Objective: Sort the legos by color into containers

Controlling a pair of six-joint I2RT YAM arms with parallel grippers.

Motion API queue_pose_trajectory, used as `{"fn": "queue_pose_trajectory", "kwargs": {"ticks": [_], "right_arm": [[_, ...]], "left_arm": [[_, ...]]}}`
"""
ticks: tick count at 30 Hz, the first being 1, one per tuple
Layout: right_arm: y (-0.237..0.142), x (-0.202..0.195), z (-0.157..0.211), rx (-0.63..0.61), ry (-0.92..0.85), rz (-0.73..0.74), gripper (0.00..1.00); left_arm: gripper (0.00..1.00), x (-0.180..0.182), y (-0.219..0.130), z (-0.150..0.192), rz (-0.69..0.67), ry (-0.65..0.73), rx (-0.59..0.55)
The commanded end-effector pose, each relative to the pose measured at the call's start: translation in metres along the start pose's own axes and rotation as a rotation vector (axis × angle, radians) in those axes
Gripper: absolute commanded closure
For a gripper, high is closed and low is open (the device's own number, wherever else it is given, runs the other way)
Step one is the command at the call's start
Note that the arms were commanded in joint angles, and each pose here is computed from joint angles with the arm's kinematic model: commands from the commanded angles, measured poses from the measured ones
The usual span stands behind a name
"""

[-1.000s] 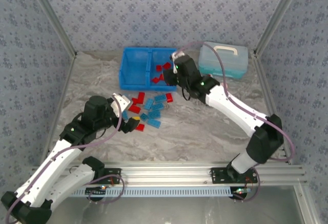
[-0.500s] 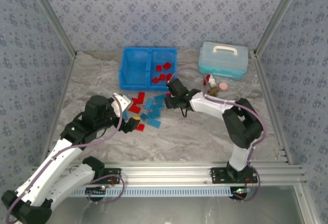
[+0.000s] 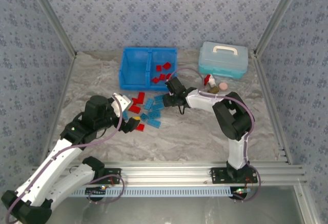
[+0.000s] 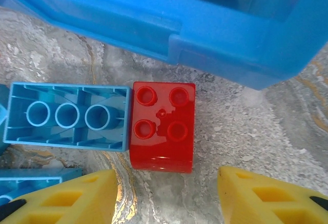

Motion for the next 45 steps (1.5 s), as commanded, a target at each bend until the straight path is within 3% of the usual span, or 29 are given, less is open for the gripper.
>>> {"fn": "queue_pose_trajectory", "kwargs": {"ticks": [1, 13, 19, 25, 30, 37, 42, 45], "right_arm": [[0.006, 0.003, -0.004, 0.007, -0.009, -0.016, 0.44], [0.028, 0.005, -0.008, 0.040, -0.022, -0.018, 0.42], [0.032, 0.003, -0.004, 0.055, -0.026, 0.012, 0.56], [0.027, 0.001, 0.001, 0.056, -0.034, 0.040, 0.63], [0.002, 0.001, 0.002, 0.032, 0.014, 0.015, 0.65], [-0.069, 0.009, -0.015, -0.098, 0.021, -0.030, 0.66], [-0.120, 0.017, -0.054, -0.277, 0.060, -0.084, 0.65], [-0.124, 0.021, -0.085, -0.342, 0.096, -0.081, 0.65]], "left_arm": [[0.01, -0.002, -0.002, -0.003, 0.009, 0.021, -0.010], [0.01, -0.002, -0.002, -0.003, 0.006, 0.023, -0.009], [0.01, -0.002, -0.002, -0.003, 0.005, 0.024, -0.007], [0.01, -0.002, -0.001, -0.003, 0.006, 0.024, -0.006], [0.01, -0.002, -0.002, -0.003, 0.004, 0.024, -0.008], [0.01, -0.002, -0.002, -0.004, 0.008, 0.020, -0.014], [0.01, -0.002, -0.003, -0.005, 0.008, 0.020, -0.021], [0.01, -0.002, -0.004, -0.004, 0.006, 0.022, -0.022]]}}
Point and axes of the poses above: each hand's point on the last joint's axis, 136 mm out from that joint toward the fingers, its own y axis out along the fingers, its own x axis along the line the jaws close on, z = x × y, the point moved 9 cm from there along -y, back along the fingers, and after that the axes turned 4 degrees about y, right-handed, at the moved point
